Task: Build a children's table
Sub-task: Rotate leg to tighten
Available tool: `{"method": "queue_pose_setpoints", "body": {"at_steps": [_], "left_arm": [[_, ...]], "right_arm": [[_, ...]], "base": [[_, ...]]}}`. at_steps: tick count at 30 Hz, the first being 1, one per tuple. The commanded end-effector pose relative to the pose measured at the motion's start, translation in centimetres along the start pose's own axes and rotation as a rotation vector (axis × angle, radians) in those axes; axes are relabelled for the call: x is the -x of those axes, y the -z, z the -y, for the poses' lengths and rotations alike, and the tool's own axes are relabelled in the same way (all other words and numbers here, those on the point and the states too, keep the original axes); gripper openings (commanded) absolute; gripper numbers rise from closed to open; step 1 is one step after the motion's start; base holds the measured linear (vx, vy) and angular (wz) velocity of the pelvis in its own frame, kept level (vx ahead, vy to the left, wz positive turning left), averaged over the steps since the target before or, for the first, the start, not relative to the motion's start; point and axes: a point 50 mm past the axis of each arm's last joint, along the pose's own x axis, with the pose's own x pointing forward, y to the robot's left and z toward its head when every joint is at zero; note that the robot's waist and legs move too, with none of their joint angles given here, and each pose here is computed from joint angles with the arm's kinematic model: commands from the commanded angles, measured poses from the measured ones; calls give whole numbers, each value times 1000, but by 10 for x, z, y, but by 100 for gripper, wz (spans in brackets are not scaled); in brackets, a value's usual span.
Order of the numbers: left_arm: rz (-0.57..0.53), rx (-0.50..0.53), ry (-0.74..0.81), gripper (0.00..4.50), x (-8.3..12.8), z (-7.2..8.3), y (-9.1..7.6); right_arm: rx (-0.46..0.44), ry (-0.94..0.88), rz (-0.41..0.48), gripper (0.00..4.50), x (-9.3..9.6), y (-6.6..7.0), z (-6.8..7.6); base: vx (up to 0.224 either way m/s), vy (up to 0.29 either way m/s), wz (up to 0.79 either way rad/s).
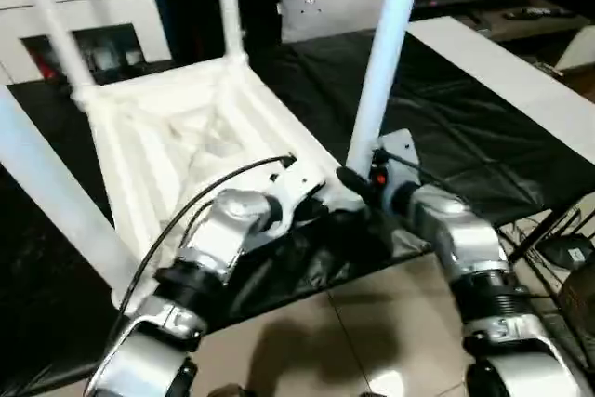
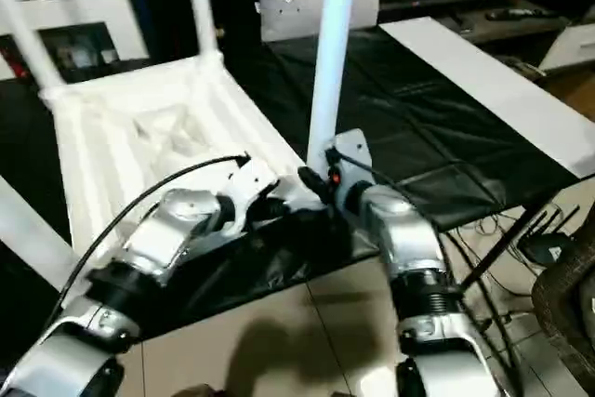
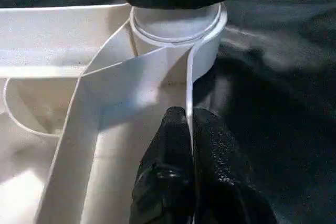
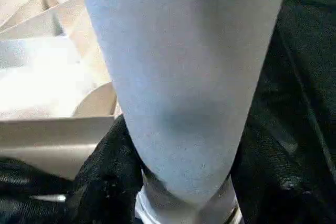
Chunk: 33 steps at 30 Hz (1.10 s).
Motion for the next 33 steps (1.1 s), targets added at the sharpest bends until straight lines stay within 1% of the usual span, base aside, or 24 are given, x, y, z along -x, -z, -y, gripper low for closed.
{"method": "queue_pose_setpoints", "body": {"at_steps": [1, 2, 3, 5, 7, 9, 11, 13, 14, 15, 16, 18, 21, 22, 23, 26, 27, 30, 32, 33], "left_arm": [[106, -48, 36, 0, -8, 13, -31], [103, -50, 36, 0, -7, 12, -30], [99, -53, 37, 0, -6, 11, -28], [91, -82, 63, 0, -1, 7, -21], [78, -96, 76, 0, 3, 4, -17], [79, -170, 125, 0, 10, 1, -12], [78, -189, 153, 0, 13, 0, -9], [75, -207, 193, 0, 17, 0, -5], [56, -238, 255, 0, 24, -1, 1], [49, -247, 269, 0, 26, -2, 3], [23, -274, 294, 0, 31, -6, 8], [14, -286, 311, 0, 32, -8, 9], [8, -307, 365, 0, 35, -7, 11], [-1, -328, 435, 0, 39, -4, 13], [-3, -334, 455, 0, 40, -3, 13], [-14, -351, 527, 0, 44, -1, 14], [-14, -355, 556, 0, 46, -1, 13], [-28, -369, 615, 0, 48, 2, 14], [-31, -375, 639, 0, 49, 4, 14], [-31, -377, 649, 0, 50, 4, 14]], "right_arm": [[-27, -162, 30, 273, -12, -2, -34], [-13, -162, 29, 287, -11, -2, -33], [13, -161, 24, 312, -9, -1, -30], [93, -184, 12, 318, -1, 2, -19], [130, -200, 6, 340, 4, 3, -13], [173, -220, 6, 359, 13, 3, -3], [180, -232, 11, 363, 16, 2, 1], [190, -264, 22, 396, 23, 1, 6], [205, -328, 25, 396, 33, 0, 13], [213, -351, 21, 404, 36, 0, 14], [265, -424, -1, 404, 45, 1, 18], [283, -481, -14, 404, 51, 2, 18], [277, -559, -36, 404, 57, 4, 19], [292, -610, -60, 388, 61, 6, 21], [298, -622, -66, 370, 62, 6, 21], [299, -687, -100, 367, 66, 7, 22], [303, -711, -114, 340, 66, 8, 22], [297, -742, -118, 329, 67, 10, 20], [296, -759, -116, 303, 67, 10, 19], [291, -771, -114, 303, 67, 10, 18]], "base": [[0, 0, 0], [0, 0, 0], [0, 0, 0], [0, 0, 0], [0, 0, 0], [0, 0, 0], [0, 0, 0], [0, 0, 0], [0, 0, 0], [0, 0, 0], [0, 0, 0], [0, 0, 0], [0, 0, 0], [0, 0, 0], [0, 0, 0], [0, 0, 0], [0, 0, 0], [0, 0, 0], [0, 0, 0], [0, 0, 0]]}}
